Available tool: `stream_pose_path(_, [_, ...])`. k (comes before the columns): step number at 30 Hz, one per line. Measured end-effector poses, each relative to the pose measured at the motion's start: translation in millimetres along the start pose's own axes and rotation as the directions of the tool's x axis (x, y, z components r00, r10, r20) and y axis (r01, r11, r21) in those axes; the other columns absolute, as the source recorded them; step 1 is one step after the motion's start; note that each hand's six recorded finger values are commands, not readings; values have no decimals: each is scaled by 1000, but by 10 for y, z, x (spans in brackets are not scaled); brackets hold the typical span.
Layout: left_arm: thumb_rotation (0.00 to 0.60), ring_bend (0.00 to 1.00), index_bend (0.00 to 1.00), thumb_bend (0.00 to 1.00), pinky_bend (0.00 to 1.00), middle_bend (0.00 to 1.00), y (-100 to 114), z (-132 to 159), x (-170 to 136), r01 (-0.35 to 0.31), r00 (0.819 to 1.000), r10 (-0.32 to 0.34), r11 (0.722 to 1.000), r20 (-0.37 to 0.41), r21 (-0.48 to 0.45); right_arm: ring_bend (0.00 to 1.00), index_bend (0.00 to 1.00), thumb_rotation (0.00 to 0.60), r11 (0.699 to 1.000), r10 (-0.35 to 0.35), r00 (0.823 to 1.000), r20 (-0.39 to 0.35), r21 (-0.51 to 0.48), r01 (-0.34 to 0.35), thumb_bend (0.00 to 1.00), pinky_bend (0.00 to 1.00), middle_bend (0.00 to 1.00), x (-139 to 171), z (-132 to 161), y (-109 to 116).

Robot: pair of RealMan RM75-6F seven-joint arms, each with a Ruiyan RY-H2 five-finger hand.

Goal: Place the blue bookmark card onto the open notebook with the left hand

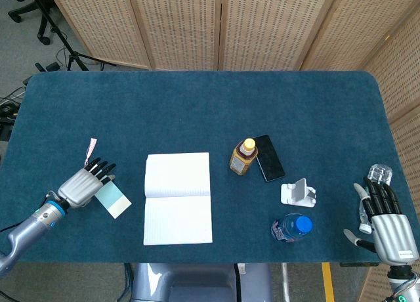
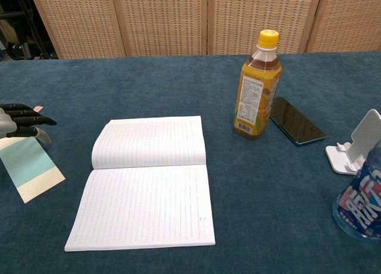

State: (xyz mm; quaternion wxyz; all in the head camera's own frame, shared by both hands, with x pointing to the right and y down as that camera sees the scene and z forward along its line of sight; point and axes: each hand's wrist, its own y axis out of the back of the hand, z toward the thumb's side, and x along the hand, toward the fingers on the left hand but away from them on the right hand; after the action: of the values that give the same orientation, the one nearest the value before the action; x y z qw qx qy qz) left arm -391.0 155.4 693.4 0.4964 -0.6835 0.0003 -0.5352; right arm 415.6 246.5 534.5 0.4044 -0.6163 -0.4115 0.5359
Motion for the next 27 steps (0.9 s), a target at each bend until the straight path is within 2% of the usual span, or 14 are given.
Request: stream_pose_path(27, [600, 0, 293, 265, 0, 0, -43, 40, 40, 9, 1000, -9, 1000, -3, -3, 0, 0, 600, 1000, -5, 1000, -1, -6, 5, 0, 0, 0, 5, -3, 9])
